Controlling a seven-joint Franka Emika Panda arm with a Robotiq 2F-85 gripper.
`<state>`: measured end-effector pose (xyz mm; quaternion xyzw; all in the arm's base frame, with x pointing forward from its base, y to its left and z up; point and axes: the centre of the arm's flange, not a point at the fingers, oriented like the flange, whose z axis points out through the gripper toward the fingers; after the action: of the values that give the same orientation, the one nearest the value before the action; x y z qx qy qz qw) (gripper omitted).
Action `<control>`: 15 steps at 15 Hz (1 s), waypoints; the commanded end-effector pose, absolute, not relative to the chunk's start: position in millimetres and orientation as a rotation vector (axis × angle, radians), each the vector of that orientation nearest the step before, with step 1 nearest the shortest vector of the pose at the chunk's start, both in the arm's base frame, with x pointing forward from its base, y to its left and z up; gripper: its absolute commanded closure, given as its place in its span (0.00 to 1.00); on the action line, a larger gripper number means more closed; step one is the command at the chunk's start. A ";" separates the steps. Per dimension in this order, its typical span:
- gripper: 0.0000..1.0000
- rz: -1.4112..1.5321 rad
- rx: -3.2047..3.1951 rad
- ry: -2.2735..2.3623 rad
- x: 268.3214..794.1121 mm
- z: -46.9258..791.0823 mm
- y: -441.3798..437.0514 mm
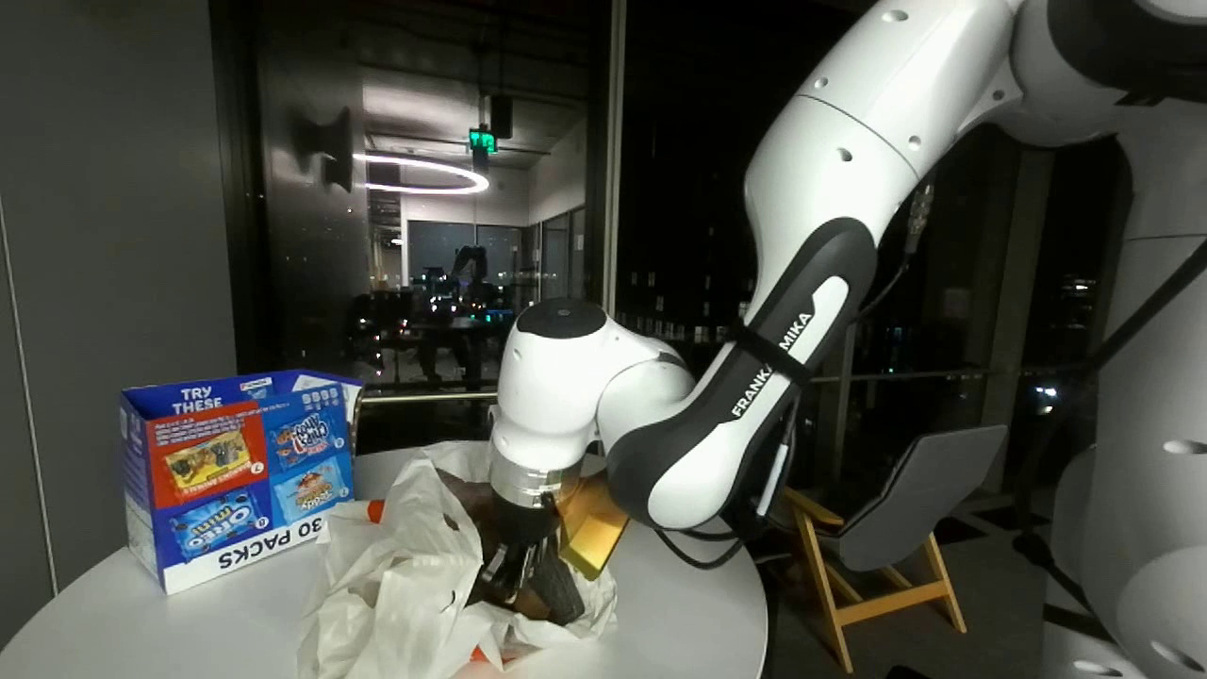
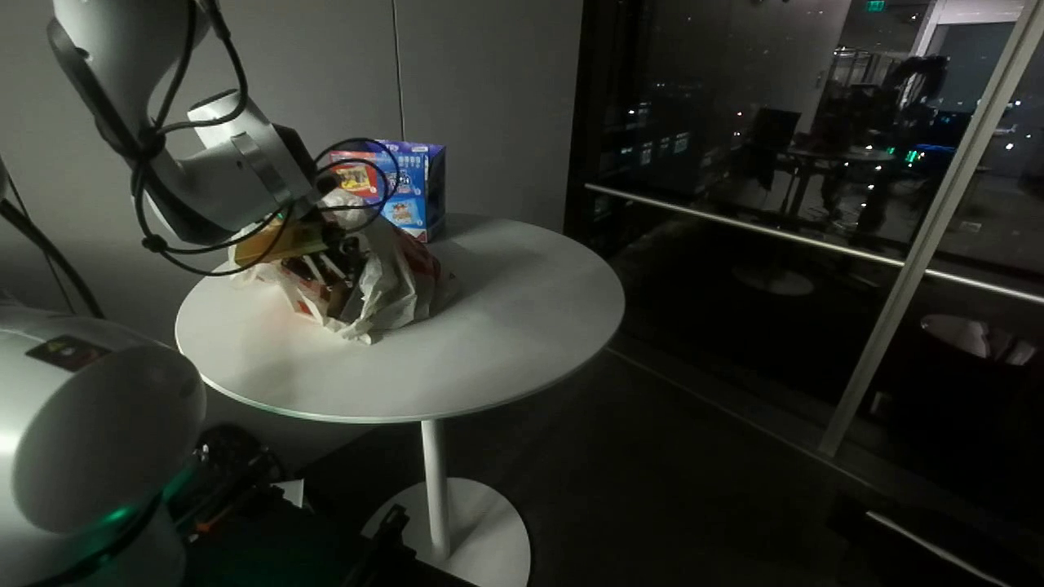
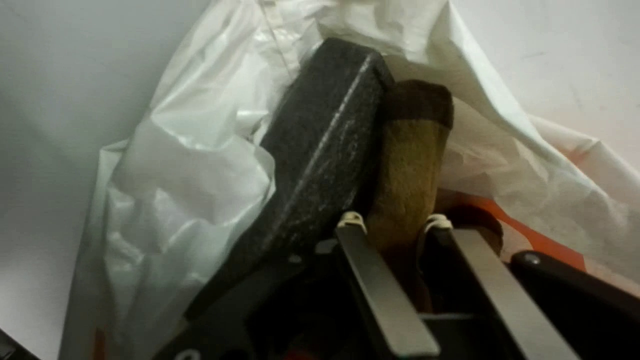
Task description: Empty the plastic
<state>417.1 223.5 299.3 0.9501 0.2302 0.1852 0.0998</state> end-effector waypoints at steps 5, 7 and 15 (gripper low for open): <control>0.88 0.477 2.870 0.620 426.0 294.4 215.7; 0.87 0.495 2.891 0.601 422.1 308.0 210.8; 0.88 0.543 2.927 0.442 395.2 376.5 174.7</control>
<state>419.0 198.5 336.2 0.9695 0.1600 0.1747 0.0621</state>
